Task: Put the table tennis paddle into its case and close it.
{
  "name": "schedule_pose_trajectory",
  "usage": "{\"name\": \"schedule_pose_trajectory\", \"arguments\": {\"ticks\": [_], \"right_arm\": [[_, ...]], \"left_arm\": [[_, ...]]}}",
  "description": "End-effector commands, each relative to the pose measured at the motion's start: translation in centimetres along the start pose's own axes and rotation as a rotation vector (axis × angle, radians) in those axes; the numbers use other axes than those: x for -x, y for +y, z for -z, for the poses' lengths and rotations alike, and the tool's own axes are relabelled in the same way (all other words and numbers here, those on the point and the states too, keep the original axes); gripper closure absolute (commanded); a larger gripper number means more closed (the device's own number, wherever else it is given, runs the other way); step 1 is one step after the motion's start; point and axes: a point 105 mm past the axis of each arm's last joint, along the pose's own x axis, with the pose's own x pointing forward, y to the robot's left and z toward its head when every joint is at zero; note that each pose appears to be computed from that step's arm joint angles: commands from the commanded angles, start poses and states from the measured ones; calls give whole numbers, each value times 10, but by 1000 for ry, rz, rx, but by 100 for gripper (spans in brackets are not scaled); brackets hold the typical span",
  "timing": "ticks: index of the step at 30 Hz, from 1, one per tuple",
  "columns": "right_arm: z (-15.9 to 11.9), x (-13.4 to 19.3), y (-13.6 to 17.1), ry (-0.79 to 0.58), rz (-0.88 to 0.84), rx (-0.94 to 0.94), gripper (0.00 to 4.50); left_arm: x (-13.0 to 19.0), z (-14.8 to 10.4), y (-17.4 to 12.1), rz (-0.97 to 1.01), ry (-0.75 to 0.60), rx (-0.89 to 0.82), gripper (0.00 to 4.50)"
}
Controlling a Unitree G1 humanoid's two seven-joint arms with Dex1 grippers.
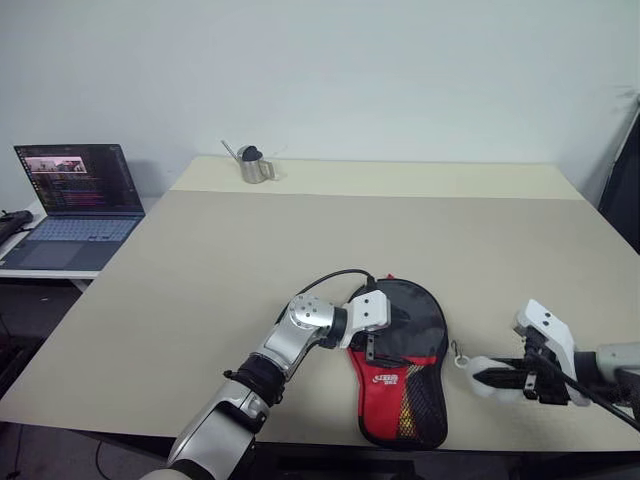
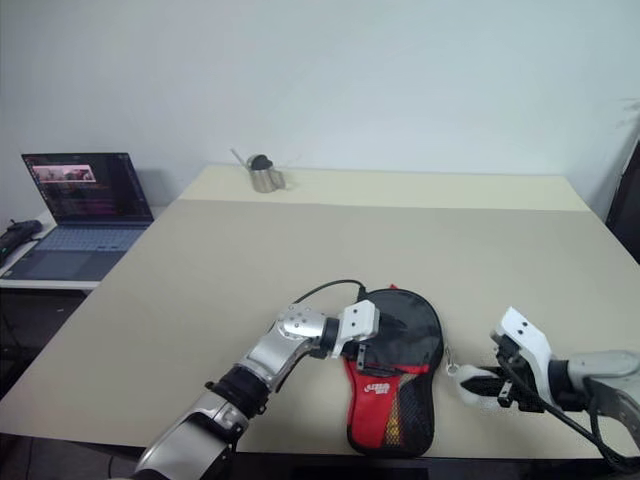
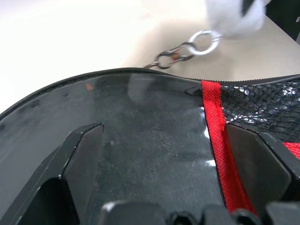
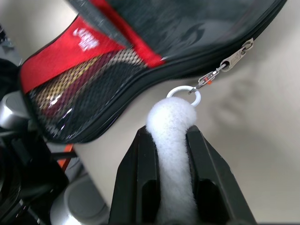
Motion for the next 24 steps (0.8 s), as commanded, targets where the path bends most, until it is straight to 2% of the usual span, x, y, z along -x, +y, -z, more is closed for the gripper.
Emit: {"name": "schedule_pose_trajectory", "arguments": {"ticks": [1,12,24], "right_arm": [[-3,11,10,-1,-22,26,425],[27,16,54,76,-148,-20,425],[53,9,124,126,-370,-77,426]], "left_arm": [[-11,49,-45,177,160,119,0],[-15,48,-46,187,156,117,0],[-18,46,-46,201,155,108,0]]}}
